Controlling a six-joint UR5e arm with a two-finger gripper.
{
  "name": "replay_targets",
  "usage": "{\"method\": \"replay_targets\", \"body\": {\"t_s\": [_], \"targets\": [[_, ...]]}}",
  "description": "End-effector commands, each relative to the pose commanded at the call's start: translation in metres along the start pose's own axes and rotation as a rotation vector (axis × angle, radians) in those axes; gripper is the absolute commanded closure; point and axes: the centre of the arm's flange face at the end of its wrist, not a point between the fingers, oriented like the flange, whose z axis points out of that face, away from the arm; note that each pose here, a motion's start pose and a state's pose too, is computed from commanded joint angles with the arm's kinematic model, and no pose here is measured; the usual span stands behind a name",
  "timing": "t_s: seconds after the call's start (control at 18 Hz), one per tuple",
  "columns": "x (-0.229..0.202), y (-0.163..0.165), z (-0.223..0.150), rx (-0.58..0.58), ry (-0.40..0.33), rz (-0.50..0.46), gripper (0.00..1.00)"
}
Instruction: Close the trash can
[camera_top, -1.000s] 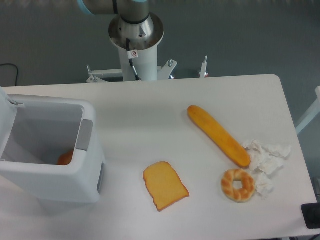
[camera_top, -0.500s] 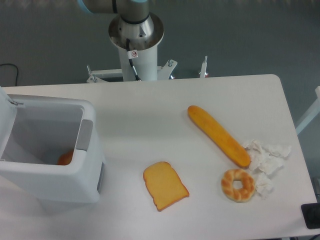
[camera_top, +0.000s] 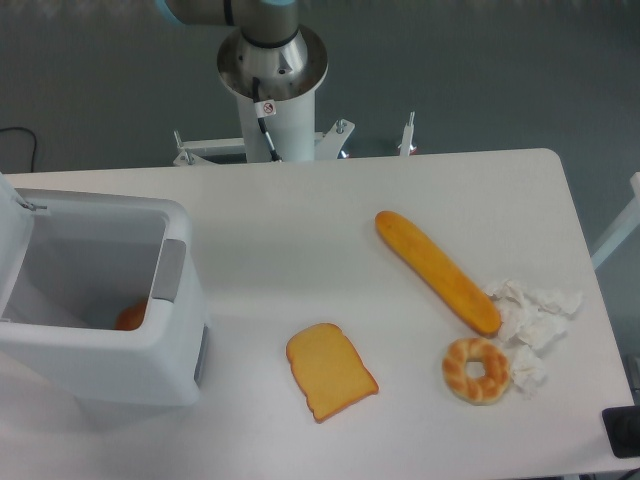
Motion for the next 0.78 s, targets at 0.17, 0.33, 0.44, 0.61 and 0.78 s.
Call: {"method": "replay_targets", "body": {"t_s": [0.17, 0.33, 0.44, 0.61, 0.78], "targets": [[-0.003, 0.001, 0.004, -0.005, 0.004, -0.002, 0.00], [-0.009, 0.001, 0.007, -0.010, 0.000, -0.009, 0.00], [-0.010, 0.001, 0.006, -0.009, -0.005, -0.002, 0.00], [-0.013, 0.002, 0.007, -0.010, -0.008, -0.003, 0.00], [-0.021, 0.005, 0.004, -0.032, -0.076, -0.006, 0.00]]}}
